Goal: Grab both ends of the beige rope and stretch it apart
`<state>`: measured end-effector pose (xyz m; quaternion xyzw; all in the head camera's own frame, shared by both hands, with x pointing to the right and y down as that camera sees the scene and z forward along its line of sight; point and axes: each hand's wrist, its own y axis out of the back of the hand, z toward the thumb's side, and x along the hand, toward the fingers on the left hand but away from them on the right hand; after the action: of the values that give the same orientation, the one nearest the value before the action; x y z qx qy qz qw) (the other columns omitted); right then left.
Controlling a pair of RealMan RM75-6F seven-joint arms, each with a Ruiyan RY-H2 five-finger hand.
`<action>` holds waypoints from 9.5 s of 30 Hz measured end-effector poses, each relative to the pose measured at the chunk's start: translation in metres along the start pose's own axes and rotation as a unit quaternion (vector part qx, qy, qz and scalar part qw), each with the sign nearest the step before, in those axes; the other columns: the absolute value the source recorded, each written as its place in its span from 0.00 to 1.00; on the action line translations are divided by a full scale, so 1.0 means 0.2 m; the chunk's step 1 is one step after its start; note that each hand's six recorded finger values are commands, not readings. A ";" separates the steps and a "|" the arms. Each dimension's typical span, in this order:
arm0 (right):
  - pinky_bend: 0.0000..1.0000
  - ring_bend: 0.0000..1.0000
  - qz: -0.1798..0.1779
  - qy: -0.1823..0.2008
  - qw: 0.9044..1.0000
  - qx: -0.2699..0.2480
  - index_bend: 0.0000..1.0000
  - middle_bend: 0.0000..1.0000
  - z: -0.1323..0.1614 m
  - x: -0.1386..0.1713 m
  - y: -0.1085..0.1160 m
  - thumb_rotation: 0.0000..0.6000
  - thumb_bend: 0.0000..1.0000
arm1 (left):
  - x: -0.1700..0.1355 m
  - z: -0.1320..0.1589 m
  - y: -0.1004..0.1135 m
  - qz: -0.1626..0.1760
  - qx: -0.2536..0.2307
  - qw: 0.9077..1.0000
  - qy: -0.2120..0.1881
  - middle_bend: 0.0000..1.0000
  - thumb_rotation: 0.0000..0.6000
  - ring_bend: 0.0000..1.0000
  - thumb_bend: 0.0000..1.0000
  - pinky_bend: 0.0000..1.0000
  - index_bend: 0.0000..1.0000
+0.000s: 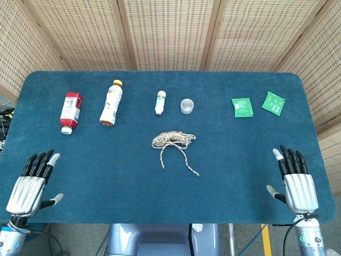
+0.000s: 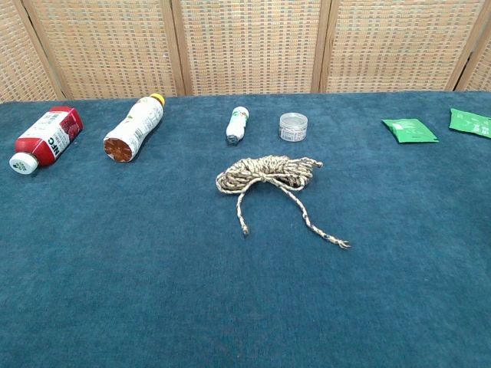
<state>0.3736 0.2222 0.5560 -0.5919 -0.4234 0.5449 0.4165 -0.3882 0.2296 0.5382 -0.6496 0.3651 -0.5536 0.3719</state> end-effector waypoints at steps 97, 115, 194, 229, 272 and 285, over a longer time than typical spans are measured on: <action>0.00 0.00 0.285 0.075 0.952 -0.081 0.59 0.05 0.94 -0.55 -0.87 1.00 0.45 | 0.12 0.02 -0.12 -0.037 0.018 0.999 0.012 0.00 1.00 0.00 0.00 0.00 0.00; 0.00 0.00 0.208 0.114 0.971 0.001 0.61 0.06 0.91 -0.66 -0.76 1.00 0.50 | 0.37 0.23 -0.14 -0.007 0.088 0.993 -0.080 0.00 1.00 0.00 0.00 0.00 0.02; 0.00 0.00 0.247 0.116 0.962 -0.025 0.65 0.08 0.89 -0.78 -0.84 1.00 0.51 | 1.01 1.39 -0.84 -0.070 0.191 0.912 -0.356 0.00 1.00 0.00 0.35 0.00 0.53; 0.00 0.00 0.242 0.112 0.963 -0.028 0.65 0.08 0.88 -0.79 -0.83 1.00 0.51 | 1.01 1.36 -0.81 -0.071 0.186 0.917 -0.345 0.00 1.00 0.00 0.43 0.00 0.66; 0.00 0.00 0.151 -0.031 0.981 0.115 0.68 0.11 0.05 -0.82 -0.48 1.00 0.51 | 0.97 0.03 -0.34 -0.035 0.165 0.969 -0.182 0.00 1.00 0.00 0.43 0.00 0.70; 0.00 0.00 0.158 -0.032 0.983 0.083 0.00 0.00 0.03 -0.78 -0.50 1.00 0.00 | 0.95 0.03 -0.35 -0.039 0.132 0.974 -0.182 0.00 1.00 0.00 0.00 0.00 0.00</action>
<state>0.3562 0.1033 0.6961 -0.5967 -0.2915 0.6558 0.3591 -0.3548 0.0944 0.6841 -0.6983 0.1891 -0.4837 0.4926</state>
